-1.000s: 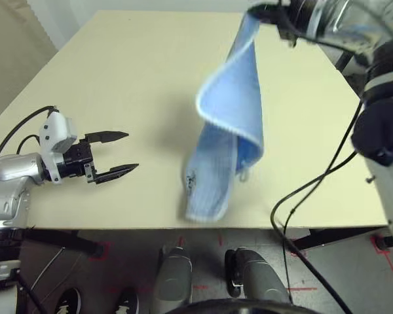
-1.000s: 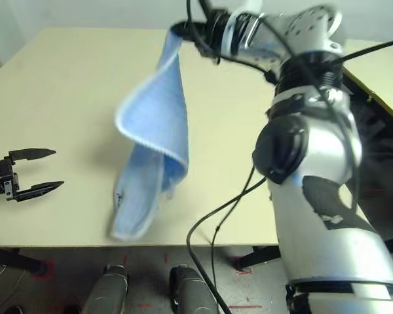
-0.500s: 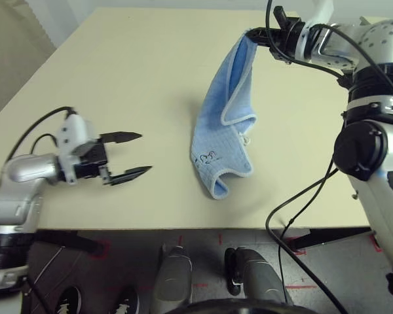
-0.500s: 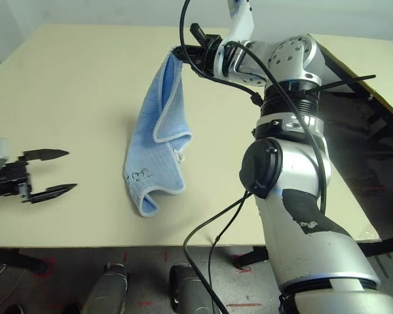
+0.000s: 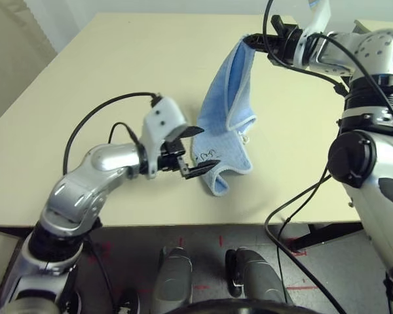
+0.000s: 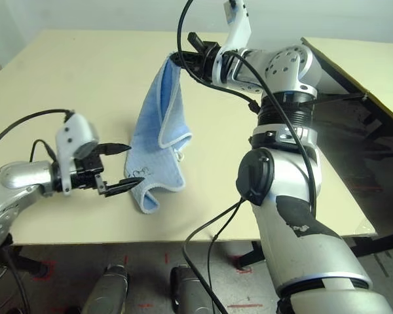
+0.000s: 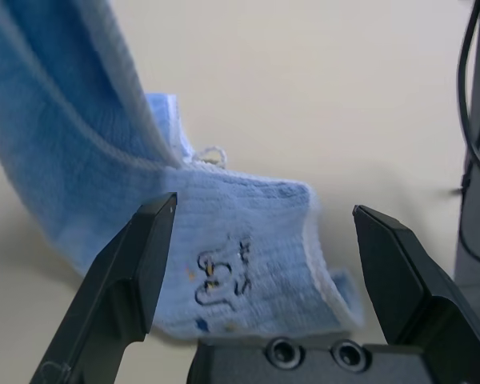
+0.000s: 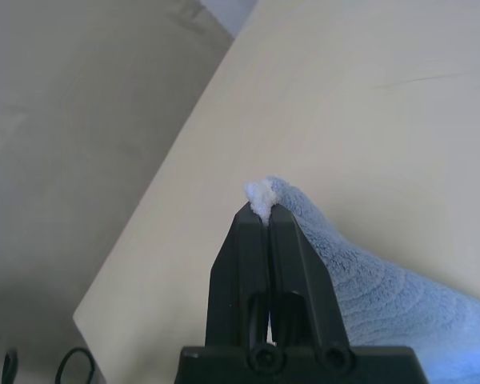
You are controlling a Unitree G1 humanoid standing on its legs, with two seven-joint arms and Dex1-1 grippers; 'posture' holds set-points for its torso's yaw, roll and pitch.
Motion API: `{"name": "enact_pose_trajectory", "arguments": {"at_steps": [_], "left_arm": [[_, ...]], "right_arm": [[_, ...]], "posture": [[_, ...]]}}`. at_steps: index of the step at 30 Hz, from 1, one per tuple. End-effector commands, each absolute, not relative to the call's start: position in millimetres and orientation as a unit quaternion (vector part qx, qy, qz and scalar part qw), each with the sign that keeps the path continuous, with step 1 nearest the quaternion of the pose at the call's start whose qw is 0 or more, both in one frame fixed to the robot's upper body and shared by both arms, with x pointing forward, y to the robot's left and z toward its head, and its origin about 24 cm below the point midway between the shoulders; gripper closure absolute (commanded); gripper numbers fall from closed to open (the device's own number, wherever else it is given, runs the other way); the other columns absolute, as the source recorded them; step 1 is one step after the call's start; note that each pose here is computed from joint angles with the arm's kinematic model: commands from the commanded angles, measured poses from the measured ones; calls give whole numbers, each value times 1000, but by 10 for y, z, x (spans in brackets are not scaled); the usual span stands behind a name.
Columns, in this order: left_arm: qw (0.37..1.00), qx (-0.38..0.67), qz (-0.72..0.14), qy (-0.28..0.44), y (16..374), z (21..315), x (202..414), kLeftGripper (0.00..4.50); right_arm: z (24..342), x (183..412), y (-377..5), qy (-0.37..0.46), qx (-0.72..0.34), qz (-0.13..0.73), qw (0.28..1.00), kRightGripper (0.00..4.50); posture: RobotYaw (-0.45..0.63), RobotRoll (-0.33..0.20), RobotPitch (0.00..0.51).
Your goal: Fold the towel and set it aside.
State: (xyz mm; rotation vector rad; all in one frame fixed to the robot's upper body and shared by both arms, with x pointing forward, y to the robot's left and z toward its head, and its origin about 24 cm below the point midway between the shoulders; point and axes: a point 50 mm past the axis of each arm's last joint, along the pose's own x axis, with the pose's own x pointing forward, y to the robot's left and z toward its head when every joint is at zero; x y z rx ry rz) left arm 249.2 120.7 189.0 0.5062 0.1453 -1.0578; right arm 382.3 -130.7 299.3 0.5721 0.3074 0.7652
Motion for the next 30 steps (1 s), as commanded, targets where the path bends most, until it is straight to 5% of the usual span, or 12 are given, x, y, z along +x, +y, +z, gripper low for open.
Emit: {"name": "enact_pose_trajectory", "arguments": {"at_steps": [1,9,29,30], "left_arm": [[798,305,-510,96,1131,1772,2484,0],[751,395,-522,83,959,1582,2535,0],[744,412,-518,95,1025,1342,2626,0],[748,400,-520,98,1008,1340,2618,387]], "right_arm": [[2970,3815,-1321,143,272,368,878,4458],[2980,3818,-1342,132,274,370,878,4458],[3006,3786,-1338,126,272,382,874,4458],[3006,3784,-1332,126,271,384,874,4500]], "posture": [[93,0,129],[79,0,122],[75,0,117],[75,0,117]]}}
